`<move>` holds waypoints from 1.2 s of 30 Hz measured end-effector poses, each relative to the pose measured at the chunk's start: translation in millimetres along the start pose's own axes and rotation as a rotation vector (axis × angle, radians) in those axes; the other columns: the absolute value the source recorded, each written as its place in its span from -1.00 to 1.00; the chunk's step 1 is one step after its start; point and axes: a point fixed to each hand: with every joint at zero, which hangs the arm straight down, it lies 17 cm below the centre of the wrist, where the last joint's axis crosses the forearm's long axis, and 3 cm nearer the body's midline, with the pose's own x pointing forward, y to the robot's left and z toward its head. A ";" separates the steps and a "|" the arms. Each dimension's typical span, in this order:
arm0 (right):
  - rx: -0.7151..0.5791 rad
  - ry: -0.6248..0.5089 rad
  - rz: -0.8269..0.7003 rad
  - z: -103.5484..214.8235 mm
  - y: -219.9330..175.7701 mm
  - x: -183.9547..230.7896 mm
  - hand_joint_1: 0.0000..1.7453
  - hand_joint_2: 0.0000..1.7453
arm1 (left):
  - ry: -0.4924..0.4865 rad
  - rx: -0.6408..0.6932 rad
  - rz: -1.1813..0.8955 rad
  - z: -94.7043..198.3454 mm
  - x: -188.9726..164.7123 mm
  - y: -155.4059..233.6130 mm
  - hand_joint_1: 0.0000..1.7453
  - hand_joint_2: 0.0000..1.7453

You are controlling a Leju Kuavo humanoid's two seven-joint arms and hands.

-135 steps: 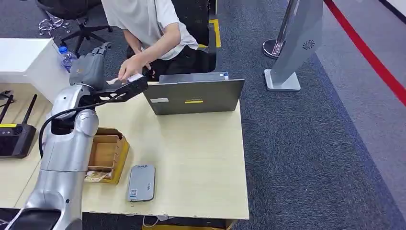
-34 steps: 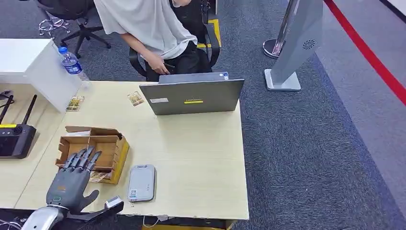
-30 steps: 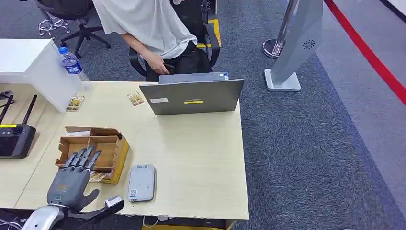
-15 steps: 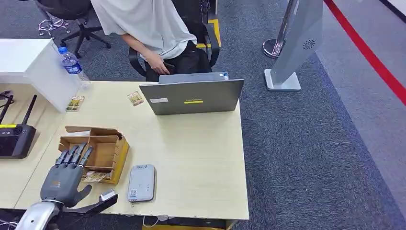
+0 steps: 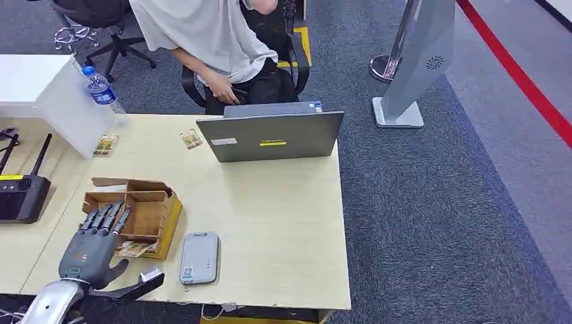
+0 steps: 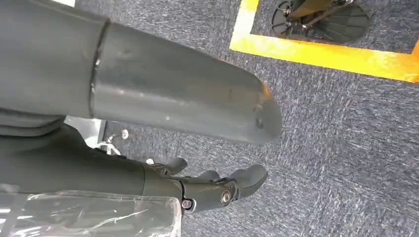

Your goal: Pass the card to the sensor for recognition and then transmit it.

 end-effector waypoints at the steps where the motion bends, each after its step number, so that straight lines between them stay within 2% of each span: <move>1: -0.001 0.000 0.007 0.0 -0.3 -0.2 -1.00 -1.00 | -0.004 0.001 0.000 -0.7 -0.1 -1.1 -1.00 1.00; 16: -0.004 -0.008 0.006 0.0 0.5 0.1 -1.00 -1.00 | -0.003 -0.008 0.009 -2.4 -2.4 -10.3 -1.00 1.00; 17: -0.004 -0.009 0.006 0.0 0.6 0.1 -1.00 -1.00 | -0.006 -0.004 0.010 -2.8 -2.0 -9.6 0.18 1.00; 18: -0.004 -0.010 0.006 -0.1 0.6 0.4 -1.00 -1.00 | -0.007 -0.001 0.012 -3.1 -1.7 -9.2 1.00 1.00; 36: -0.009 -0.024 0.007 -0.3 2.0 2.3 -1.00 -1.00 | -0.113 0.054 0.086 1.6 6.9 -3.4 1.00 1.00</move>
